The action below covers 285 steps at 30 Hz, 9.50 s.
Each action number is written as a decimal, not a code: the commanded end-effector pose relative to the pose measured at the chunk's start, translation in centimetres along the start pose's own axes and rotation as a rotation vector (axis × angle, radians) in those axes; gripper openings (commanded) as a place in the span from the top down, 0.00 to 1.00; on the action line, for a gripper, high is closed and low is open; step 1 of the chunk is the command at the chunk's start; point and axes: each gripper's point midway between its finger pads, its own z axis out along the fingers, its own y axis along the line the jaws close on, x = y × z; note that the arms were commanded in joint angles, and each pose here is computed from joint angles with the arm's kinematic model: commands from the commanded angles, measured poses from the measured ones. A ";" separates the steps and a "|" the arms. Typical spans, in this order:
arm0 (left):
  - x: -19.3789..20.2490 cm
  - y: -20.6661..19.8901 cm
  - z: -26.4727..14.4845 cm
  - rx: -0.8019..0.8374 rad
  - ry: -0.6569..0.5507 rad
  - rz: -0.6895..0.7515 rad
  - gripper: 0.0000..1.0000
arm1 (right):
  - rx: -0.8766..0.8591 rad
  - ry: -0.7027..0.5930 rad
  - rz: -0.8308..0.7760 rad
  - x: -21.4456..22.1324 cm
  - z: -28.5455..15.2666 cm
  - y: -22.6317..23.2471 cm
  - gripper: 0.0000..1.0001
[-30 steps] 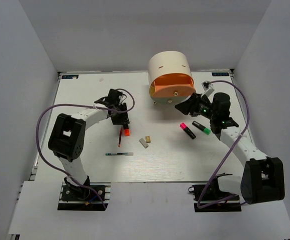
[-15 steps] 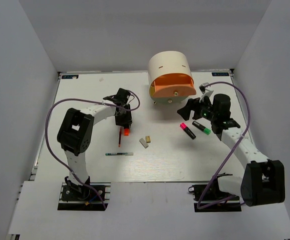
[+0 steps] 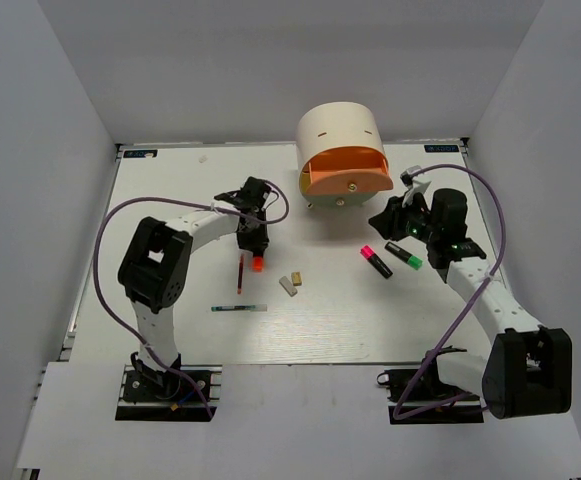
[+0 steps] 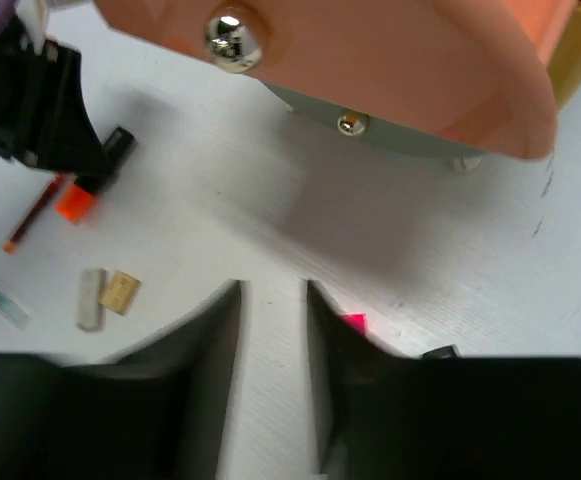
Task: Sort the stationery into containers
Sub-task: Grab a piece of stationery with the left arm, then place the stationery into the container, then grab a piece of stationery with the right arm, then place the stationery into the container, then grab a piece of stationery with the right arm, then place the stationery into the container
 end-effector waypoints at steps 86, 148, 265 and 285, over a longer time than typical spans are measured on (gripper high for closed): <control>-0.9 -5.9 -13.6 0.480 -0.459 -0.030 0.25 | 0.024 0.435 -0.205 13.8 1.6 -4.8 0.43; 4.2 0.8 -9.6 0.185 -0.332 -0.105 0.23 | -0.308 -0.449 -0.603 -21.1 3.8 4.7 0.63; 4.8 0.2 -7.8 0.198 -0.299 -0.043 0.21 | -0.503 -0.354 -0.639 -19.6 6.7 4.2 0.48; 5.1 0.4 -7.3 0.188 -0.284 -0.040 0.21 | -0.762 -0.132 -0.705 -12.2 1.7 8.6 1.00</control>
